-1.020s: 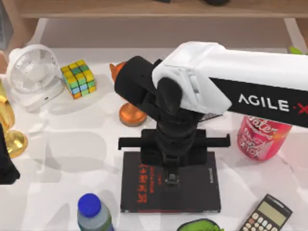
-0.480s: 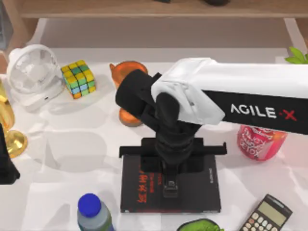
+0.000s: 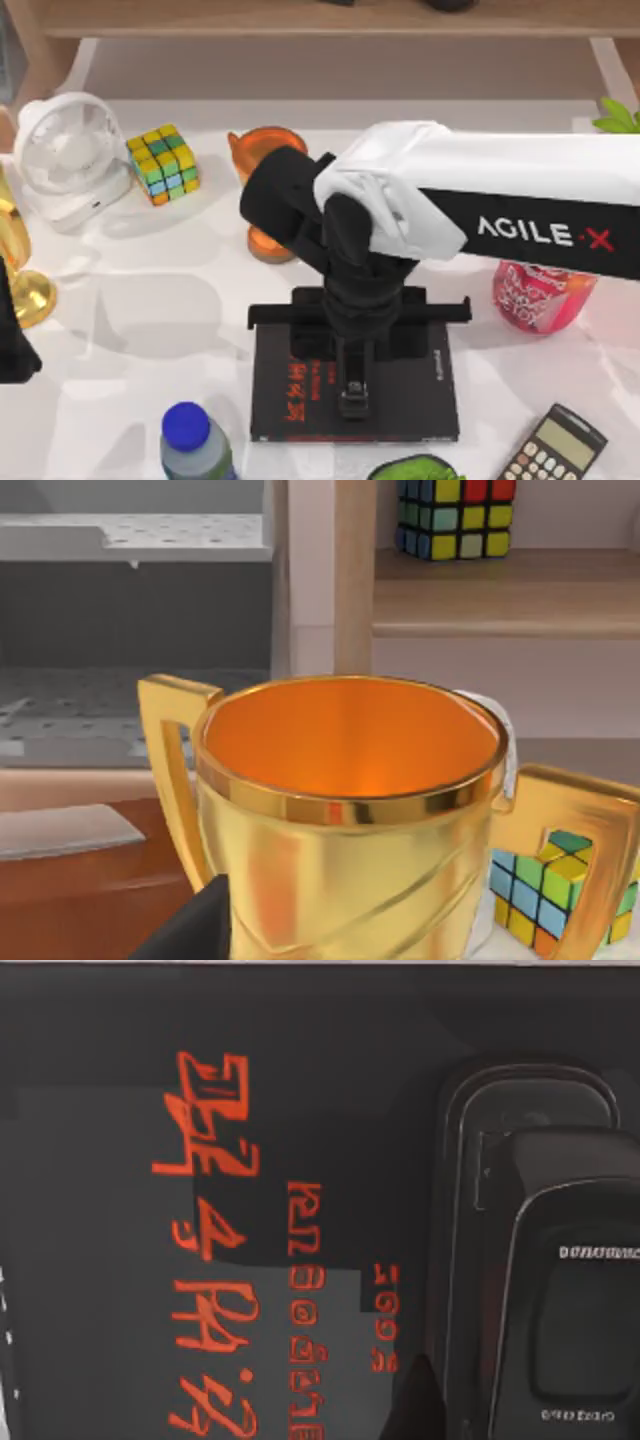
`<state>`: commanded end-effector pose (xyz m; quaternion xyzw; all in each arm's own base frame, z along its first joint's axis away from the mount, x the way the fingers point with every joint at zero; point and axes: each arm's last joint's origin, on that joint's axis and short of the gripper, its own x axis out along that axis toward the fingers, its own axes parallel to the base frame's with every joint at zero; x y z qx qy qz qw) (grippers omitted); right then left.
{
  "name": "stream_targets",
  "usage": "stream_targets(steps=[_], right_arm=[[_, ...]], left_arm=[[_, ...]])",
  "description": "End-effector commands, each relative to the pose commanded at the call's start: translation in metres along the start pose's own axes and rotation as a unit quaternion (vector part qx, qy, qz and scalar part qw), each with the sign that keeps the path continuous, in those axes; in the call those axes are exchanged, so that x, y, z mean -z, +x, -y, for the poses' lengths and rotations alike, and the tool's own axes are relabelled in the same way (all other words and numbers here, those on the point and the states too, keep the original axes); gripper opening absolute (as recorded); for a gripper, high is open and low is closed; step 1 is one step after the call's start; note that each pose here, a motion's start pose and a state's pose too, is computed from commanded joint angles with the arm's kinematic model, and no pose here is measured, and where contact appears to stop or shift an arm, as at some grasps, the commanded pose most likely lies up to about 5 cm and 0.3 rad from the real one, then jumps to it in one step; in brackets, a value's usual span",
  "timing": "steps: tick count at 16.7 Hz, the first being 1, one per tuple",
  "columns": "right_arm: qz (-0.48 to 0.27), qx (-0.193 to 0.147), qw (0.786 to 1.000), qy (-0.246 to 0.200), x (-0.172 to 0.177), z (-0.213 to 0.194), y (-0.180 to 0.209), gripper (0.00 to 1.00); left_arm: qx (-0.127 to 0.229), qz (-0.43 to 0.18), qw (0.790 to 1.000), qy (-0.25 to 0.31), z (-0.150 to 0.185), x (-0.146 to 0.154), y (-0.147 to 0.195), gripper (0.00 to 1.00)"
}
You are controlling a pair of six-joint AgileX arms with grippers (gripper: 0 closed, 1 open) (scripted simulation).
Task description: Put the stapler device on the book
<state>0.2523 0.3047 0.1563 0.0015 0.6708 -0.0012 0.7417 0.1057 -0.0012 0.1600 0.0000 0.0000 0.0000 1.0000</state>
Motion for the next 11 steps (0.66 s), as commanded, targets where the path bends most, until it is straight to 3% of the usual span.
stream_targets(steps=[5,11], right_arm=[[0.000,0.000,1.000,0.000,0.0000,0.0000,0.0000,0.98],[0.000,0.000,1.000,0.000,0.0000,0.0000,0.0000,1.00]], left_arm=[[0.000,0.000,1.000,0.000,0.0000,0.0000,0.0000,1.00],[0.000,0.000,1.000,0.000,0.0000,0.0000,0.0000,1.00]])
